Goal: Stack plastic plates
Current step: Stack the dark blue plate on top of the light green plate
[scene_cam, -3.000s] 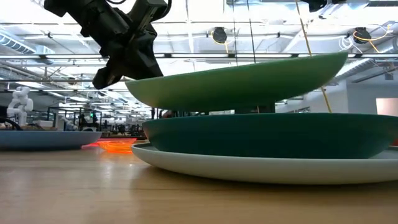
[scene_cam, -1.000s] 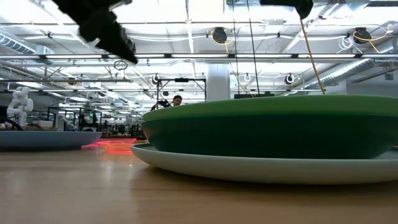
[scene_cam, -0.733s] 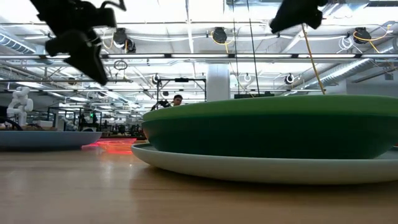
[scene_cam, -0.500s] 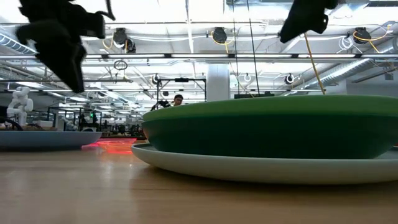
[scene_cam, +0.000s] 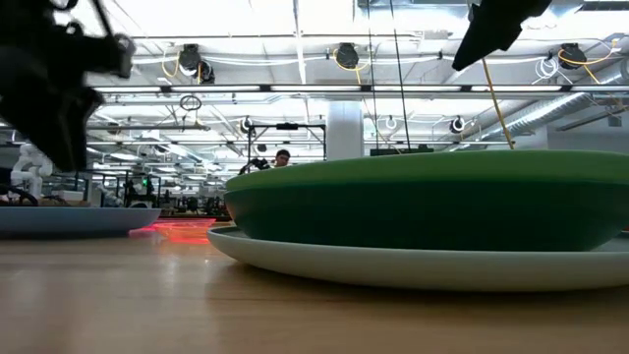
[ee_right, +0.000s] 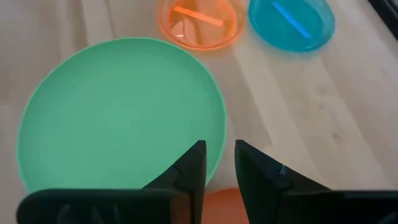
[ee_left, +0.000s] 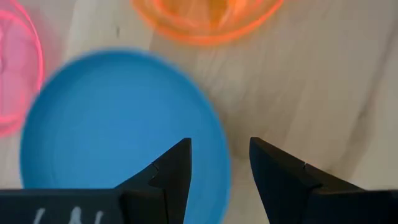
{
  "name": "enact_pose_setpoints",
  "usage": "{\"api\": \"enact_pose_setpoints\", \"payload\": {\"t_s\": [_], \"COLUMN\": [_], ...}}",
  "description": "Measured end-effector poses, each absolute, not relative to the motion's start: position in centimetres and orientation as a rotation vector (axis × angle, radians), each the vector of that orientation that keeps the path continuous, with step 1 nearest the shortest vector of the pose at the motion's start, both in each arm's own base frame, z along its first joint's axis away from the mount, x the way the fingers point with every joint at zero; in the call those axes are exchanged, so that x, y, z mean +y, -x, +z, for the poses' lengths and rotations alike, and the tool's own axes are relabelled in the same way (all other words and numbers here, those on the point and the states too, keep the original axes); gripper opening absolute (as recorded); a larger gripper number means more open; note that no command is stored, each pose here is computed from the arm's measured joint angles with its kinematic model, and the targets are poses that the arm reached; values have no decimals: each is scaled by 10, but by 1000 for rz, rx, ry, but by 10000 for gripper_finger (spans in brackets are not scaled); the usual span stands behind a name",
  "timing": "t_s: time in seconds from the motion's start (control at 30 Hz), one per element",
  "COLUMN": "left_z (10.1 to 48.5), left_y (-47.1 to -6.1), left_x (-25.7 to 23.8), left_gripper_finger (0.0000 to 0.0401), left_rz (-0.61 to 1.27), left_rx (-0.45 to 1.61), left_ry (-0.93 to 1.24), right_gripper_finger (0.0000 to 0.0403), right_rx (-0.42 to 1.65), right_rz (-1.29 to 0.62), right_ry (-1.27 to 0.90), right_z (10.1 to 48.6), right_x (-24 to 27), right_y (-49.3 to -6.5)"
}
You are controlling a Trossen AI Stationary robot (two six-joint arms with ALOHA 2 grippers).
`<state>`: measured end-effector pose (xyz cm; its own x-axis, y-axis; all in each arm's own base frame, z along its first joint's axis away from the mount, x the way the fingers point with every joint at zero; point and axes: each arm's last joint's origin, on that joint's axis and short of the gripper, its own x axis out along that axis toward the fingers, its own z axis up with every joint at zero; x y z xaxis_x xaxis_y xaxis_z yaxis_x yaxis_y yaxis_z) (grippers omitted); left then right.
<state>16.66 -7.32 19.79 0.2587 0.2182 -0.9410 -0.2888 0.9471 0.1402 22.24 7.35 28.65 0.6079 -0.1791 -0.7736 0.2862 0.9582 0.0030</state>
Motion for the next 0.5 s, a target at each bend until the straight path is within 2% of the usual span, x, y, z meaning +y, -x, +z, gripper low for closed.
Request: {"api": "enact_pose_setpoints", "payload": {"t_s": [0.5], "left_z": [156], "left_y": [-152], "left_x": [-68], "left_gripper_finger": [168], "left_rz": [388], "left_rx": [1263], "left_ry": [104], "right_gripper_finger": [77], "right_rx": [828], "right_rz": [-309], "right_ry": [-43], "right_z": [288], "right_x": [80], "right_y": [-220]}}
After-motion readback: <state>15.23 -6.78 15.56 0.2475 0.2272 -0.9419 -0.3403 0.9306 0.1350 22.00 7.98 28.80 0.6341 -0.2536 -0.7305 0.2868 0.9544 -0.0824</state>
